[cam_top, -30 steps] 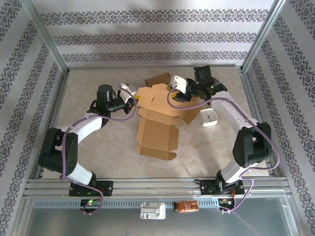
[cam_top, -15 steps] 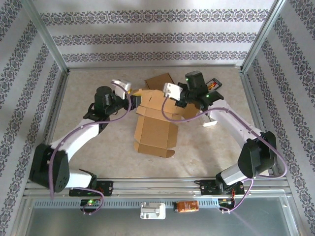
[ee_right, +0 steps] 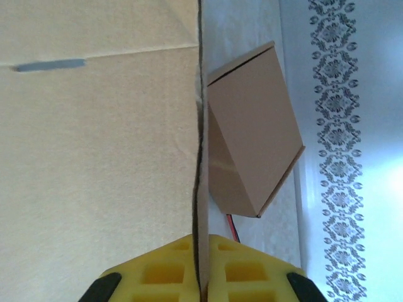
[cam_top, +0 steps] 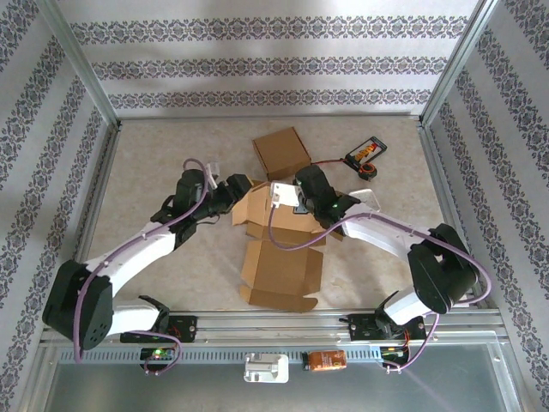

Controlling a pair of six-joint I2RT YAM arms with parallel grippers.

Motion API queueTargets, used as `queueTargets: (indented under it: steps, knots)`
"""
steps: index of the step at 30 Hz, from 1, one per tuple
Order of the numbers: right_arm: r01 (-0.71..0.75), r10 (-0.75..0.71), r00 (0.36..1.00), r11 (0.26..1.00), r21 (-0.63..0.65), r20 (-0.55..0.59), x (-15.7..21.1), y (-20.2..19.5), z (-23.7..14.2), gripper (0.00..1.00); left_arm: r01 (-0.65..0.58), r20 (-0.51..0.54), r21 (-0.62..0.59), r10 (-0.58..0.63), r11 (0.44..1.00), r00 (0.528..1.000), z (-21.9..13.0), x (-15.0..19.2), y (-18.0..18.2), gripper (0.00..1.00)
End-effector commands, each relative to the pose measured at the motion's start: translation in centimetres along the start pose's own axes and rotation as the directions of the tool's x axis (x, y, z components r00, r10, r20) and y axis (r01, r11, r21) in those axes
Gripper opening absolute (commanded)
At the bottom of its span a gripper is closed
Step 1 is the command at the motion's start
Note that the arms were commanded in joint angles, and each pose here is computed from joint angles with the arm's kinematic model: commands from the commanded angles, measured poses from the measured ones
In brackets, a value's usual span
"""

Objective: Fold the paper box

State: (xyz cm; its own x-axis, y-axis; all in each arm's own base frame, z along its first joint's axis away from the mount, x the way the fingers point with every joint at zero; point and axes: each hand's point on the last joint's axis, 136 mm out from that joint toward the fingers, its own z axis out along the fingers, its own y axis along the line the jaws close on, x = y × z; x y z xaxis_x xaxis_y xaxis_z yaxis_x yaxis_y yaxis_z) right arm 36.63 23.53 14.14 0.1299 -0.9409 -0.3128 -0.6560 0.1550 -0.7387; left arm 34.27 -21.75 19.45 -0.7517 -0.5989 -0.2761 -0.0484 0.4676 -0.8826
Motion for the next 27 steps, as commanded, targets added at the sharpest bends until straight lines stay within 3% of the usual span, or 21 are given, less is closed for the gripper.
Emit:
queueTargets:
  steps: [1, 6, 11, 16, 21, 24, 27]
  knots:
    - [0.024, -0.022, 1.000, 0.995, 0.101, -0.021, -0.2, -0.1, 0.6, 0.09, 0.102, -0.001, 0.128, -0.103, 0.986, 0.995, 0.8, 0.2, -3.1, 0.69]
    - [0.043, -0.040, 0.999, 0.989, 0.142, -0.026, -0.8, 0.4, 0.5, 0.10, 0.107, -0.034, 0.145, -0.104, 0.984, 0.994, 2.7, 1.0, -3.5, 0.70]
    - [0.047, -0.048, 0.999, 0.984, 0.174, 0.000, -1.7, -0.4, -0.5, 0.10, 0.149, 0.022, 0.104, -0.152, 0.983, 0.988, 3.7, 0.6, -1.2, 0.69]
    - [0.083, -0.083, 0.997, 0.978, 0.191, -0.006, -1.6, -0.9, -1.2, 0.10, -0.034, 0.056, 0.063, 0.031, 0.997, 0.998, 2.8, -0.6, -2.8, 0.59]
    - [0.127, -0.126, 0.992, 0.963, 0.239, -0.017, -1.7, -2.4, -2.1, 0.10, -0.299, 0.144, -0.109, 0.313, 0.948, 0.939, -0.6, -3.0, -3.7, 0.57]
    - [0.146, -0.148, 0.989, 0.954, 0.263, -0.012, -2.0, -3.4, -2.5, 0.09, -0.353, 0.147, -0.170, 0.378, 0.920, 0.914, -1.4, -3.6, -3.6, 0.53]
    - [0.161, -0.166, 0.986, 0.947, 0.276, -0.008, -2.4, -3.9, -2.5, 0.09, -0.338, 0.102, -0.149, 0.355, 0.929, 0.929, -0.4, -3.2, -3.6, 0.51]
